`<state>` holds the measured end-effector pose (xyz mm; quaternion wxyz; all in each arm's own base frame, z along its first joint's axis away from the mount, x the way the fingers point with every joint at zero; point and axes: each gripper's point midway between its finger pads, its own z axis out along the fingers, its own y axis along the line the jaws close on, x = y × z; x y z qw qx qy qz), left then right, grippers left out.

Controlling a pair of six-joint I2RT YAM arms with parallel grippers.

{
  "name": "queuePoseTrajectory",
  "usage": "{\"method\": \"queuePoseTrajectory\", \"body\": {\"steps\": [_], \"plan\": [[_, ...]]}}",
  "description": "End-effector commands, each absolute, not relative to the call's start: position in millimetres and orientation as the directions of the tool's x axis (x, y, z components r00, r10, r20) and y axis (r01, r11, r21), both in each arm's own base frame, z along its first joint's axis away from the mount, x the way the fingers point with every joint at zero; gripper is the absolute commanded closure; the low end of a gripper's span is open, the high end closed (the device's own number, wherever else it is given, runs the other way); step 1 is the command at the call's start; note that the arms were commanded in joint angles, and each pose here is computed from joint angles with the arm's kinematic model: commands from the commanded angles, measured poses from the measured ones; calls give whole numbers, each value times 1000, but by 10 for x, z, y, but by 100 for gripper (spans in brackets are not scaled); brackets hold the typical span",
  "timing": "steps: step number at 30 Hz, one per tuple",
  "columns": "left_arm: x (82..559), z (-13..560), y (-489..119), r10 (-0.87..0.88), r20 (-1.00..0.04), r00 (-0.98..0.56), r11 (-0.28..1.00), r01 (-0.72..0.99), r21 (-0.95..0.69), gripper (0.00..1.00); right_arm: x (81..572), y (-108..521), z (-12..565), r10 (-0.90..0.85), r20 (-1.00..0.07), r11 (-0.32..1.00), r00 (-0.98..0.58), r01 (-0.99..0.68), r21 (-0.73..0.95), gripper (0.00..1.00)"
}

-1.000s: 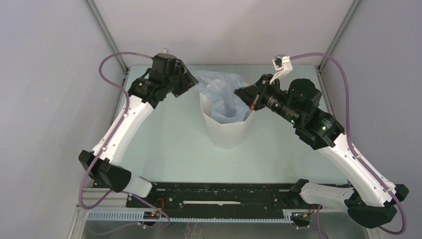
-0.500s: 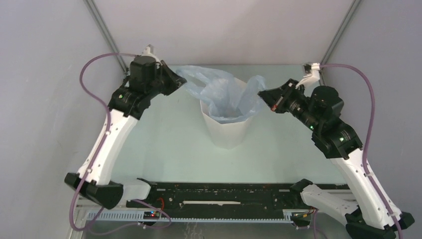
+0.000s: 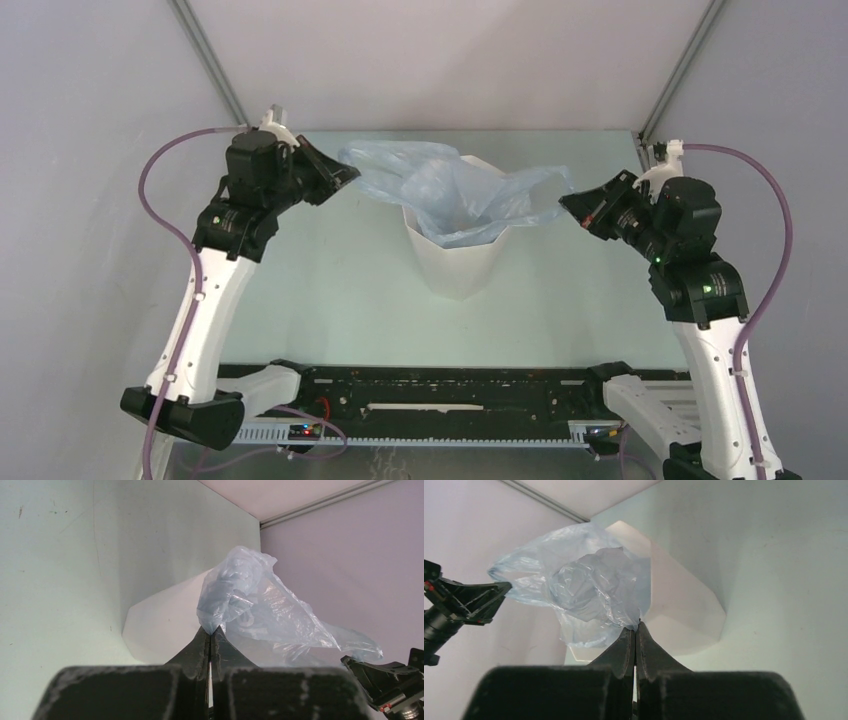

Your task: Put the trash bags into the trash bin

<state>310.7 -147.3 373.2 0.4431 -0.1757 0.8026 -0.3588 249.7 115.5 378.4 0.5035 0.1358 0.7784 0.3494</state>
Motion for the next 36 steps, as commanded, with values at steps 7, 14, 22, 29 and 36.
{"method": "queuePoseTrajectory", "body": {"steps": [7, 14, 22, 29, 36], "plan": [[3025, 3675, -1397, -516, -647, -562, 738, 91, -668, 96, 2528, 1234, 3444, 374, -732, 788, -569, -221, 575, 100], [3071, 3625, -1233, -416, -693, -589, 838, 49, -544, 92, 2694, 876, 3289, 266, -807, 914, -527, -127, 384, 100], [2800, 4024, -1314, -510, -704, -494, 786, 64, -615, 29, 2502, 1148, 3550, 428, -688, 795, -586, -119, 595, 81], [2493, 3956, -1650, -553, -628, -547, 724, 58, -688, 7, 2255, 1188, 3684, 462, -653, 759, -599, -114, 641, 25], [2684, 3796, -1879, -630, -564, -535, 684, -38, -728, 11, 2096, 1491, 3625, 474, -628, 732, -617, -121, 671, 12]]}}
